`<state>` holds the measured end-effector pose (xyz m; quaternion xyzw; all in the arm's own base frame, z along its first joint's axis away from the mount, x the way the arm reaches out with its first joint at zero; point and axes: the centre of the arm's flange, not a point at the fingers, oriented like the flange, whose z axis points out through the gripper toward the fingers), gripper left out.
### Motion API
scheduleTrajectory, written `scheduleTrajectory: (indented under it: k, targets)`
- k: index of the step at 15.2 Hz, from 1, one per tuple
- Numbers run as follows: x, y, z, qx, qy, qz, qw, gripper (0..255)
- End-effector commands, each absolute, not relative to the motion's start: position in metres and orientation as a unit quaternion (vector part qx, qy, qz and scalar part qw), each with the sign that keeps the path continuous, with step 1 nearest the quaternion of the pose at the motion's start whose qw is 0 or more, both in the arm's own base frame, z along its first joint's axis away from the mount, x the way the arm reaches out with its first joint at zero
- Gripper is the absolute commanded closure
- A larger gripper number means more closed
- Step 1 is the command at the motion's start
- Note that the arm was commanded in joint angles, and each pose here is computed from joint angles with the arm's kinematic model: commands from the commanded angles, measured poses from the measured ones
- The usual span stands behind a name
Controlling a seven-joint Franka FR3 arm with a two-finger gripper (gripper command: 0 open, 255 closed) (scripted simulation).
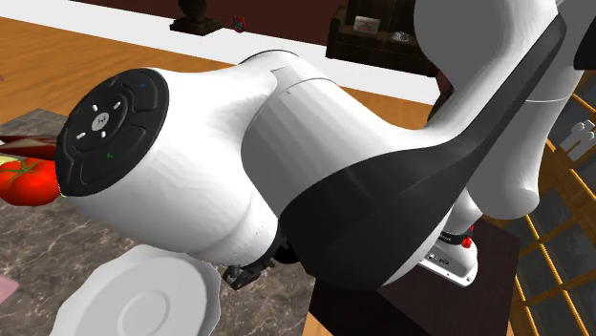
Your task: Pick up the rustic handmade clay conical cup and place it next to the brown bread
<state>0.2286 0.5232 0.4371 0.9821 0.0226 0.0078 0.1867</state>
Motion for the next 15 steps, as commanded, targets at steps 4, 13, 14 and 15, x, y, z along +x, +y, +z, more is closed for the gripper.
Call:
scheduleTrajectory:
  k: [4, 13, 14, 15]
  targets:
    - [0.228, 0.522, 0.411, 0.982, 0.023, 0.008, 0.186, 255]
    - [0.228, 0.522, 0.363, 0.982, 0.023, 0.008, 0.186, 255]
    - [0.228, 0.522, 0.358, 0.982, 0.023, 0.008, 0.186, 255]
    - [0.228, 0.522, 0.353, 0.982, 0.023, 0.008, 0.186, 255]
